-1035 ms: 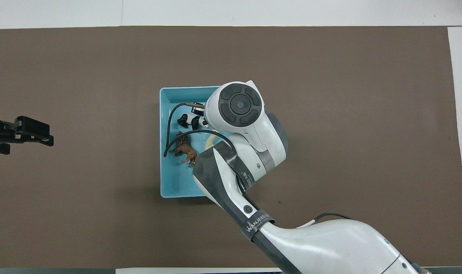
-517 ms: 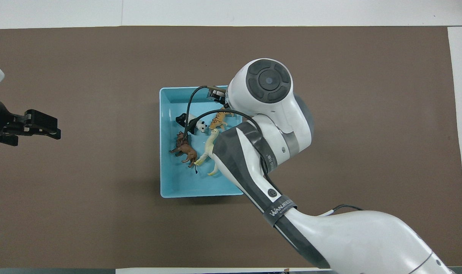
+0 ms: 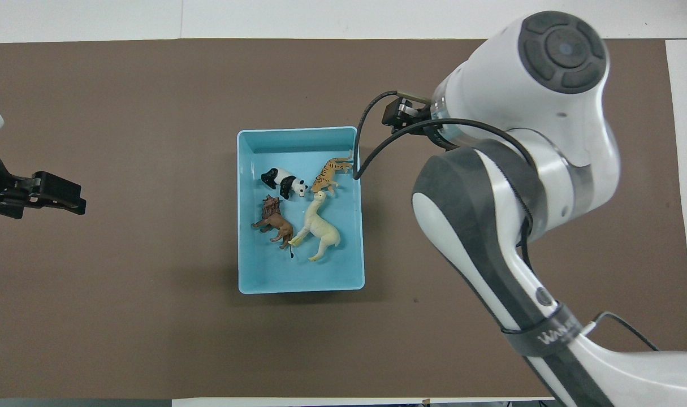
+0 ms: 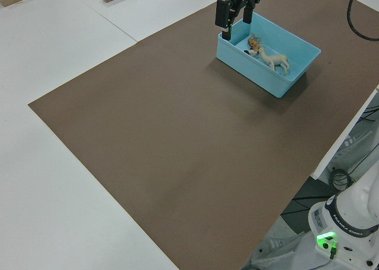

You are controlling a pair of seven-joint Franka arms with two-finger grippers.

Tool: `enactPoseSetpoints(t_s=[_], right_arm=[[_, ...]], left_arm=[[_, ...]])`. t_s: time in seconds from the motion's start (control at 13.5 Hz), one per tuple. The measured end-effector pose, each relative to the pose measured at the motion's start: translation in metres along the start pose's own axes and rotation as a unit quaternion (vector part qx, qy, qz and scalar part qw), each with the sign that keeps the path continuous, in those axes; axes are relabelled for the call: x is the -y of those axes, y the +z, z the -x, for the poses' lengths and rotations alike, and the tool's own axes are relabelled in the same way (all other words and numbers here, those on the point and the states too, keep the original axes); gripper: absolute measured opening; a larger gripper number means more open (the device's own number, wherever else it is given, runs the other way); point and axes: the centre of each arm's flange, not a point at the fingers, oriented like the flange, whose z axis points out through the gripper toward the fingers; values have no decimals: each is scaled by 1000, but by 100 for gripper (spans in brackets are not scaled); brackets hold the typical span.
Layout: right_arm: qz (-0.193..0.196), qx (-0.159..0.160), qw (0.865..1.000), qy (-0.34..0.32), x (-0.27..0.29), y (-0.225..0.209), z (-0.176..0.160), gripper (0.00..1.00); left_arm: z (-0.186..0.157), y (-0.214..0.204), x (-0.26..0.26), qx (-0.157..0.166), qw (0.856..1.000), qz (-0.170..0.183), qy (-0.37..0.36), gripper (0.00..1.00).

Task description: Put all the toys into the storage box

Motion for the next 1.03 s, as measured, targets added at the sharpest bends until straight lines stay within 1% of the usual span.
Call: enactPoseSetpoints(t_s=[0.22,0.44,0.52,0.59,0.74,0.96,1.03], right_arm=[[14,16,999,-39,-68,-40,-22,100],[21,30,998,-55,-131,-74,-34,100],[24,36,997,-58,-147,-80,-36,100],[26,40,997,-60,-162,-85,-39,100],[34,44,997,-52,-194,-85,-48,100],[51,56,996,-47,-232,-75,-55,100],[51,61,996,-46,-239,-71,-55,100]], left_arm=[[0,-1,-1,-1,1000,0,1,100],[0,-1,0,-2,1000,0,1,100],[-1,-3,0,-10,1000,0,1,100],[-4,-5,0,-23,1000,0,2,100],[-5,-12,-3,-40,999,0,5,100],[-7,-27,-8,-73,997,1,9,100],[-7,-29,-10,-77,997,0,12,100]])
